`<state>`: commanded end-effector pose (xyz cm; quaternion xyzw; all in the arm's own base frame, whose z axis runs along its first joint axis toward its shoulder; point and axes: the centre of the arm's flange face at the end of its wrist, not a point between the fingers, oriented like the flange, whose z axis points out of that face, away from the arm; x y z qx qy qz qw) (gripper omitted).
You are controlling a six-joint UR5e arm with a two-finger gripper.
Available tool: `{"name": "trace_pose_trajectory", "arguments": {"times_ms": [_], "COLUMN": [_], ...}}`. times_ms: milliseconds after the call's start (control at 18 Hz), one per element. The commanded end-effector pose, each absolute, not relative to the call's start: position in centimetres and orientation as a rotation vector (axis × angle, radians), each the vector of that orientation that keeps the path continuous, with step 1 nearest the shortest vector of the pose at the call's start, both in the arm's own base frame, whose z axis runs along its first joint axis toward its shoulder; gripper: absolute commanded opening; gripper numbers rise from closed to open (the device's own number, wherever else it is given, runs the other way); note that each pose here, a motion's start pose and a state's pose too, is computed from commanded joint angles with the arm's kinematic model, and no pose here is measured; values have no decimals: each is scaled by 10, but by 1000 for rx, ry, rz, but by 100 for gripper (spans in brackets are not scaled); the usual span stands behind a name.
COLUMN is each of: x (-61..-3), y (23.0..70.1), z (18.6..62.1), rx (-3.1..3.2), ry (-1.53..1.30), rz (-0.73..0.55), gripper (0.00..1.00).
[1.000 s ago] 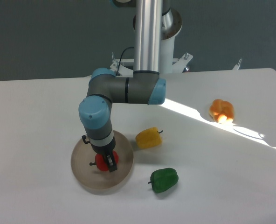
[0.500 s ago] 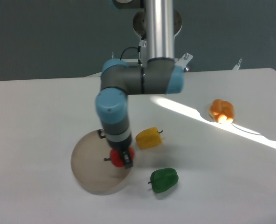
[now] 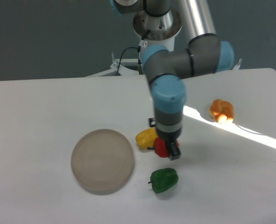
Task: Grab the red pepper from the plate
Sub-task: 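Lift the red pepper off the plate and carry it away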
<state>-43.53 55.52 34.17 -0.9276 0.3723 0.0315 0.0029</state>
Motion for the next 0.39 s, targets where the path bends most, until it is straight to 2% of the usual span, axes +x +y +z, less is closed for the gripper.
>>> {"name": "trace_pose_trajectory", "arguments": {"times_ms": [389], "x": [-449], "y": [558], "z": [347], "rx": [-2897], "ry": [1163], "rz": [125], "gripper": [63]}}
